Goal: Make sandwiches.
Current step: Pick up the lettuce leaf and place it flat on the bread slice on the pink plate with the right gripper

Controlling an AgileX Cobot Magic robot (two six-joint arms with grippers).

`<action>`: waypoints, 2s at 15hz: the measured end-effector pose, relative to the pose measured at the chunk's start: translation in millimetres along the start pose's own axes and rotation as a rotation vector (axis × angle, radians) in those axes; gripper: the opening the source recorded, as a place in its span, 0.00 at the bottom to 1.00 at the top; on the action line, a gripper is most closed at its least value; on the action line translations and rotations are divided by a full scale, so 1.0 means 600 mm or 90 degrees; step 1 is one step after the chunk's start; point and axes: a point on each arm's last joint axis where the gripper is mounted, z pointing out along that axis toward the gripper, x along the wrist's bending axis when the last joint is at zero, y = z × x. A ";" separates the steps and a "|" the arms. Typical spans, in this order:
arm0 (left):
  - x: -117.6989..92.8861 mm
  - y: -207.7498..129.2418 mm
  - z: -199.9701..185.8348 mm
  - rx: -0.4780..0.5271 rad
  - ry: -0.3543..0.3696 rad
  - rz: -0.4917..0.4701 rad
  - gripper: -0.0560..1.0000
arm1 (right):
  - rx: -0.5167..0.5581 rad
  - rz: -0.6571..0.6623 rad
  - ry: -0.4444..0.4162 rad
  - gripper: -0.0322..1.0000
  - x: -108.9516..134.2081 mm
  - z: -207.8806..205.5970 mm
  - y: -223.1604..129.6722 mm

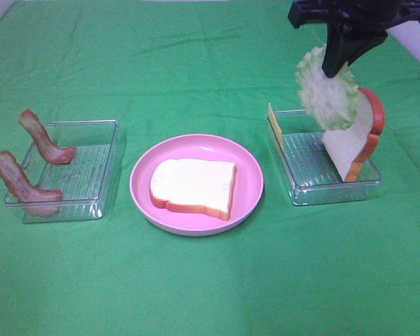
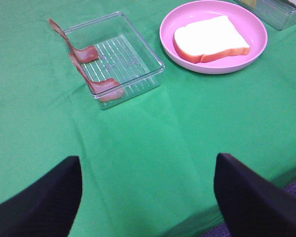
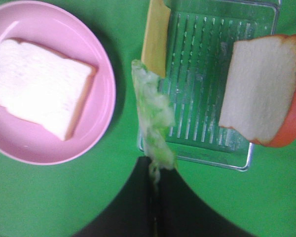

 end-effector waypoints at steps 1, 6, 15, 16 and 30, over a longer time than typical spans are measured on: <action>0.000 0.000 0.000 0.000 0.000 0.000 0.72 | -0.018 -0.001 0.032 0.03 0.009 -0.023 -0.007; 0.000 0.000 0.000 0.000 0.000 0.000 0.72 | -0.041 -0.045 0.274 0.03 0.065 -0.045 -0.019; 0.000 0.000 0.000 0.000 0.000 0.000 0.72 | -0.026 0.004 0.444 0.03 0.157 0.144 -0.017; 0.000 0.000 0.000 0.000 0.000 0.000 0.72 | -0.032 0.014 0.438 0.03 0.171 0.166 -0.014; 0.000 0.000 0.000 0.000 0.000 0.000 0.72 | -0.001 0.133 0.310 0.03 0.124 0.300 0.002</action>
